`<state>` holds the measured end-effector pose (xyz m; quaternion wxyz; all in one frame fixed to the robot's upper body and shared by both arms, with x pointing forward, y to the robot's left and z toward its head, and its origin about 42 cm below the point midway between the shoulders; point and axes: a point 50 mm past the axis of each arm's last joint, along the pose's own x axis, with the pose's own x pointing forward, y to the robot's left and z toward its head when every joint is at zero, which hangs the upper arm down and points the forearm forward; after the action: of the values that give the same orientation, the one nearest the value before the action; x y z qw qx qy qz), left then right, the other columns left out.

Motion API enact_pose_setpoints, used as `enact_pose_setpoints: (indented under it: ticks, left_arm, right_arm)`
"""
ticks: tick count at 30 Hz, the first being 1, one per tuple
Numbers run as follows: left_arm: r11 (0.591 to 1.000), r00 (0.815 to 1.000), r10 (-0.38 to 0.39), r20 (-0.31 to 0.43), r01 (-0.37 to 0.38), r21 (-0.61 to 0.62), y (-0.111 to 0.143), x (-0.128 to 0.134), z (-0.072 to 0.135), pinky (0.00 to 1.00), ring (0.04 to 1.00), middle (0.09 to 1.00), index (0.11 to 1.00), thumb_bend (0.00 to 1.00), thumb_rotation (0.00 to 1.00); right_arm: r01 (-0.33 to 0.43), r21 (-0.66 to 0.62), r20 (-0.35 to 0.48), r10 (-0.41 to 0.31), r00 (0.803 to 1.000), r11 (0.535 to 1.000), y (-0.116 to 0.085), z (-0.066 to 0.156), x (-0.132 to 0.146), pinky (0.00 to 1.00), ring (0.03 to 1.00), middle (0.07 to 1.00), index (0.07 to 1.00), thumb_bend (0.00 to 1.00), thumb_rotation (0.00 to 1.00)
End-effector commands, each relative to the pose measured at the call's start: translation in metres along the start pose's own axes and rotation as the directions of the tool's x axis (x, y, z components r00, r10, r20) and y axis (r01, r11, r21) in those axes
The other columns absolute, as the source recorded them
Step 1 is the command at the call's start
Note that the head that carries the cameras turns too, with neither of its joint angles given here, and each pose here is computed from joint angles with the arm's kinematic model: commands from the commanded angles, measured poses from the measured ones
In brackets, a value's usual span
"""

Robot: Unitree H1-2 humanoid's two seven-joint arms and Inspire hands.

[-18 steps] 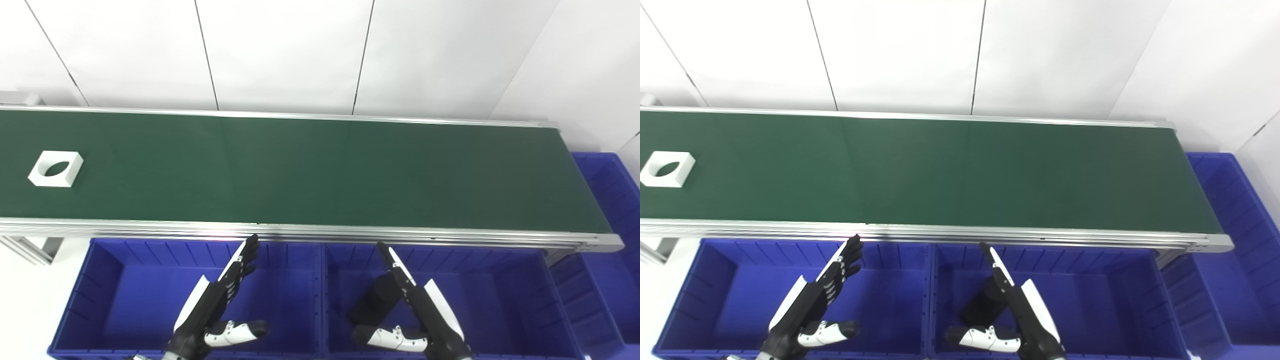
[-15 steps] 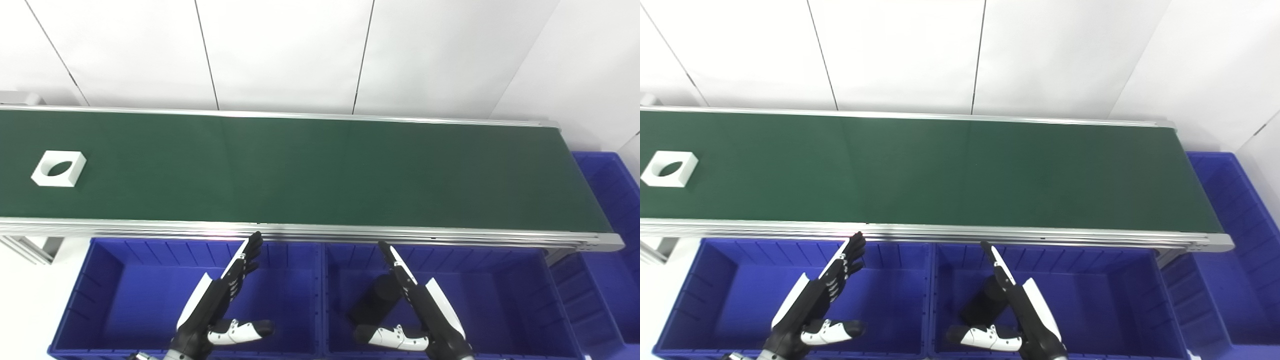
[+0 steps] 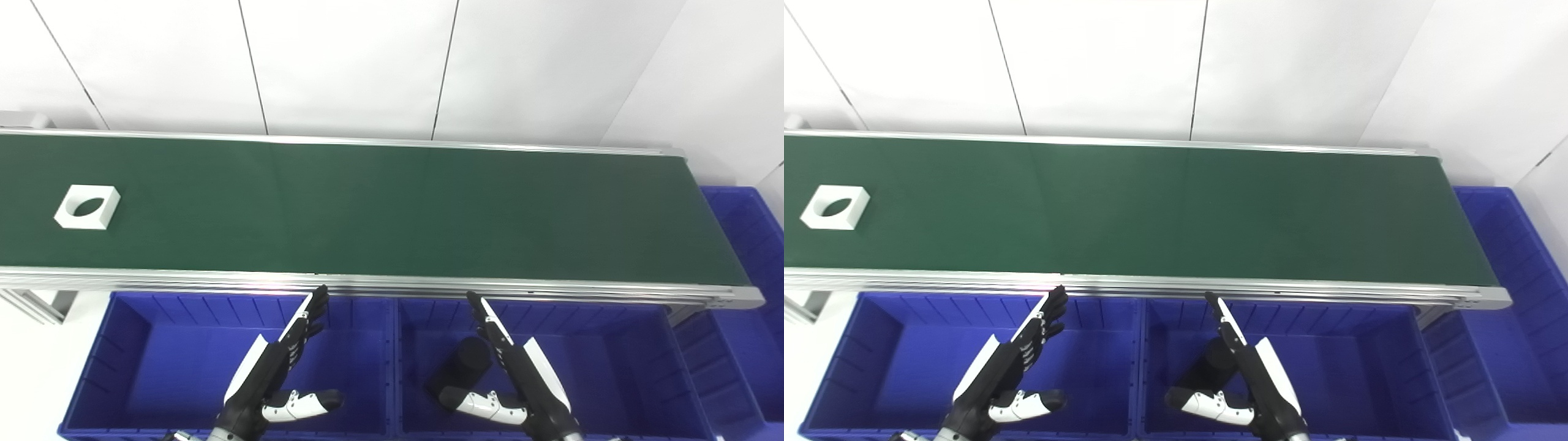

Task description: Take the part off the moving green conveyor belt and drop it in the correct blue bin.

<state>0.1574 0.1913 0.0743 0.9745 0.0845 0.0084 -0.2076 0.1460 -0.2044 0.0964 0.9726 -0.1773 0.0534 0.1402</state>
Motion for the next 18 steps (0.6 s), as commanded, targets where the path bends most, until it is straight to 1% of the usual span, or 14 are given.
enact_pose_setpoints:
  ticks: [1,3,4,6,10,12,14,17,18]
  left_arm:
    - [1.0,0.999,0.011,0.052,-0.012,0.014,0.0037,0.0031,0.0094,0.95,0.999,1.0,1.0,0.95,0.64]
    - [1.0,0.999,0.013,0.052,-0.013,0.008,0.004,0.0026,0.0095,0.95,1.0,1.0,1.0,0.95,0.64]
    - [1.0,0.999,0.015,0.053,-0.015,0.007,0.004,0.0023,0.0097,0.95,1.0,1.0,1.0,0.94,0.64]
    - [1.0,0.998,0.019,0.054,-0.019,0.006,0.0041,0.0019,0.0101,0.95,1.0,1.0,1.0,0.94,0.65]
    - [1.0,0.998,0.027,0.057,-0.028,0.008,0.0048,0.0015,0.0108,0.96,0.997,1.0,1.0,0.92,0.67]
    - [0.999,0.998,0.03,0.055,-0.031,0.01,0.0054,0.0009,0.0112,0.95,0.995,1.0,1.0,0.92,0.68]
    - [0.999,0.998,0.032,0.052,-0.033,0.017,0.0063,0.0003,0.0112,0.95,0.995,1.0,1.0,0.91,0.69]
    - [0.999,0.998,0.031,0.051,-0.033,0.028,0.0074,0.0001,0.0118,0.94,0.993,1.0,1.0,0.9,0.7]
    - [0.999,0.998,0.031,0.052,-0.033,0.032,0.0075,0.0001,0.012,0.94,0.992,1.0,1.0,0.89,0.71]
  right_arm:
    - [0.026,-0.004,0.086,-0.025,0.996,1.0,-0.0009,0.0106,0.001,0.93,0.974,1.0,1.0,0.97,0.65]
    - [0.027,-0.012,0.086,-0.026,0.996,1.0,-0.0001,0.0116,0.0013,0.93,0.974,1.0,1.0,0.95,0.67]
    - [0.028,-0.018,0.084,-0.026,0.996,0.999,0.0001,0.0119,0.0012,0.9,0.969,1.0,1.0,0.95,0.68]
    - [0.027,-0.024,0.08,-0.025,0.996,0.999,0.0001,0.0119,0.0009,0.89,0.965,0.999,1.0,0.95,0.69]
    - [0.021,-0.02,0.077,-0.02,0.997,1.0,0.001,0.0116,0.0007,0.89,0.965,1.0,1.0,0.95,0.68]
    - [0.017,-0.014,0.076,-0.016,0.997,1.0,0.0017,0.012,0.0007,0.9,0.966,1.0,1.0,0.92,0.67]
    - [0.013,-0.013,0.076,-0.012,0.997,1.0,0.0023,0.012,0.0011,0.9,0.969,1.0,1.0,0.91,0.67]
    - [0.016,-0.029,0.075,-0.013,0.997,0.999,0.0029,0.0125,0.0019,0.87,0.963,1.0,1.0,0.92,0.68]
    - [0.016,-0.025,0.076,-0.014,0.997,1.0,0.0031,0.0125,0.002,0.88,0.963,1.0,1.0,0.93,0.68]
